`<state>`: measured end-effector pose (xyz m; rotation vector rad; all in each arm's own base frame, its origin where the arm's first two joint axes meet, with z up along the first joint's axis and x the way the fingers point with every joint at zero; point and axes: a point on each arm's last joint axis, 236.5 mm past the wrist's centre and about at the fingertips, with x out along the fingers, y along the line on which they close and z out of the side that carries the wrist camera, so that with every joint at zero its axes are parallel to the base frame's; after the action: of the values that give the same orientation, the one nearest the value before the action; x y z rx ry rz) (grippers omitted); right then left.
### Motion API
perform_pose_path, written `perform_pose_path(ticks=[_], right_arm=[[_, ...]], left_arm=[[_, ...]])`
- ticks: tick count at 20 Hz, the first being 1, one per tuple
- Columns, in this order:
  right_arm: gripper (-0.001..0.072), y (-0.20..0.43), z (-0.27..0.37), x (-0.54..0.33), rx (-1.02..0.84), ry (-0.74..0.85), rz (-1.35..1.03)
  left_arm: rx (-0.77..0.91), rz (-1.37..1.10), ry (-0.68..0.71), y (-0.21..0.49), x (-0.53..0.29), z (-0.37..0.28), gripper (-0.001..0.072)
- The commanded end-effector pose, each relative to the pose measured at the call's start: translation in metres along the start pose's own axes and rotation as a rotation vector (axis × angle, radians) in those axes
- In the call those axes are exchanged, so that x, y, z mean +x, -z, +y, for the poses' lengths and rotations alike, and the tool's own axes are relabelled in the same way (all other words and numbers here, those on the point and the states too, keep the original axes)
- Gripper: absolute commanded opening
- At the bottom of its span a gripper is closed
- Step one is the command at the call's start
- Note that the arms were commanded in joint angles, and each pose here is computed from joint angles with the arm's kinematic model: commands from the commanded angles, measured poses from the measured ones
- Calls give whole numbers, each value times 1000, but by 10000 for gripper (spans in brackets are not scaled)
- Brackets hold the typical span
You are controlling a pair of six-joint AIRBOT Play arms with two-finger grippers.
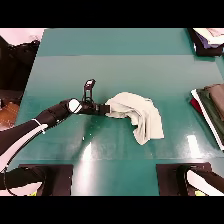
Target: Fold the shirts.
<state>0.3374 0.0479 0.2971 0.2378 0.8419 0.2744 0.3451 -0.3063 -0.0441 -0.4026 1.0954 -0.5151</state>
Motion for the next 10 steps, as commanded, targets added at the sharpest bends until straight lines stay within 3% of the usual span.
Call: perform_pose_path(ticks=[1,5,6,7,8,10], right_arm=[[19,19,-2,10,0,-13,77],[22,97,-20,67,49,-41,304],[93,121,-26,85,57,-50,351],[352,148,-30,106,85,-55,400],[561,174,-34,124,114,-59,446],[594,225,-39,159,155,-57,530]], left_arm=[[78,-4,-7,-18,-15,-8,28],[318,-104,-81,-84,-88,-27,29],[364,-126,-102,-95,-105,-32,28],[408,-146,-126,-103,-121,-36,28],[419,-151,-126,-106,-131,-41,29],[426,-139,-124,-106,-139,-46,29]])
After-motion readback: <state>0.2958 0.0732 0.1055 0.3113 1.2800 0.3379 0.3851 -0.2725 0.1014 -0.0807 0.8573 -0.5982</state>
